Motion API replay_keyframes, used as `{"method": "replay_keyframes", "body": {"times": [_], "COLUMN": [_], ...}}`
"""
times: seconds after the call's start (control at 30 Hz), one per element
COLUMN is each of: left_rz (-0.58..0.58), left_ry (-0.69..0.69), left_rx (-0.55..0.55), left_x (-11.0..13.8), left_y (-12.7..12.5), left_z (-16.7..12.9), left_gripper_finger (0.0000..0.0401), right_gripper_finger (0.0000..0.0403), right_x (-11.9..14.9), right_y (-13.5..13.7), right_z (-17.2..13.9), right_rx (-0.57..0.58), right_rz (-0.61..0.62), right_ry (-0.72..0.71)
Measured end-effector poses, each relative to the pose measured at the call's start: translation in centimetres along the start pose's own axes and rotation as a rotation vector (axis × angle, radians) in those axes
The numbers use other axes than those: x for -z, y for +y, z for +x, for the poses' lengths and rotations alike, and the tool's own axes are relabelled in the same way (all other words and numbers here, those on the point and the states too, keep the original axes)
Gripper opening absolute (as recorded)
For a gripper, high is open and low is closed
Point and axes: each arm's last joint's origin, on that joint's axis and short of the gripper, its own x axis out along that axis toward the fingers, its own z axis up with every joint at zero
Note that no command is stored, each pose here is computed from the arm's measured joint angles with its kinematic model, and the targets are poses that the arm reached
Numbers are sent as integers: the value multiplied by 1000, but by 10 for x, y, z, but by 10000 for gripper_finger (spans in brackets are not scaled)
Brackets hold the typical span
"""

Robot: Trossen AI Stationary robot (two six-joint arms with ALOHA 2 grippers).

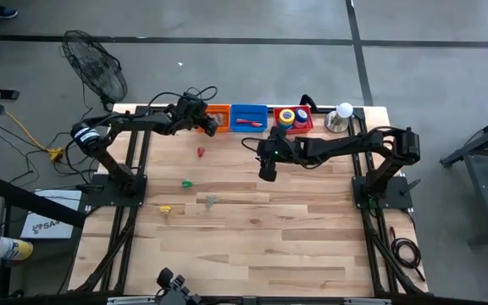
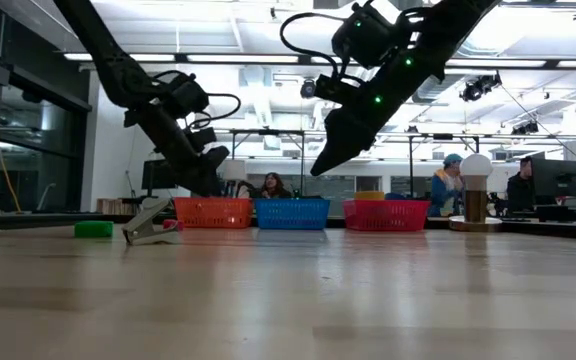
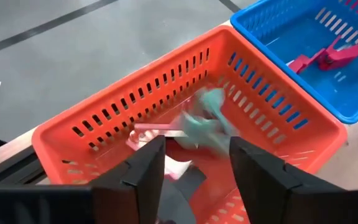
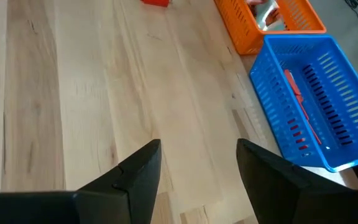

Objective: Pick and place Stapler, Stapler remover, tape
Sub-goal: Put the green staple remover into the orange bin, then put the light gray staple remover into the orange bin

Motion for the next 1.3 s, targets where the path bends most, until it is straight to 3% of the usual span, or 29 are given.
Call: {"method": "replay_keyframes", "body": {"times": [0.33,0.53,0.7,0.97,1.13,1.3], "left_rz": [22,14,59,149,159,145], "left_ry": [-29,35,74,110,122,159], "left_rx": [33,32,41,15,-10,-30], "left_x": [-8,-6,-1,12,23,36], "left_y": [-1,-5,-27,-62,-75,-84], "left_z": [-12,-31,-47,-73,-89,-102], "left_gripper_finger": [189,190,190,190,190,190], "right_gripper_finger": [201,200,201,200,200,200], "right_x": [6,10,14,21,38,59], "right_y": [0,-1,-2,-1,0,-2], "right_z": [0,-1,-1,-2,-3,-22], "right_rx": [4,54,110,69,72,54], "right_rz": [-11,9,5,-22,-10,62], "right_ry": [62,107,145,218,177,11]}}
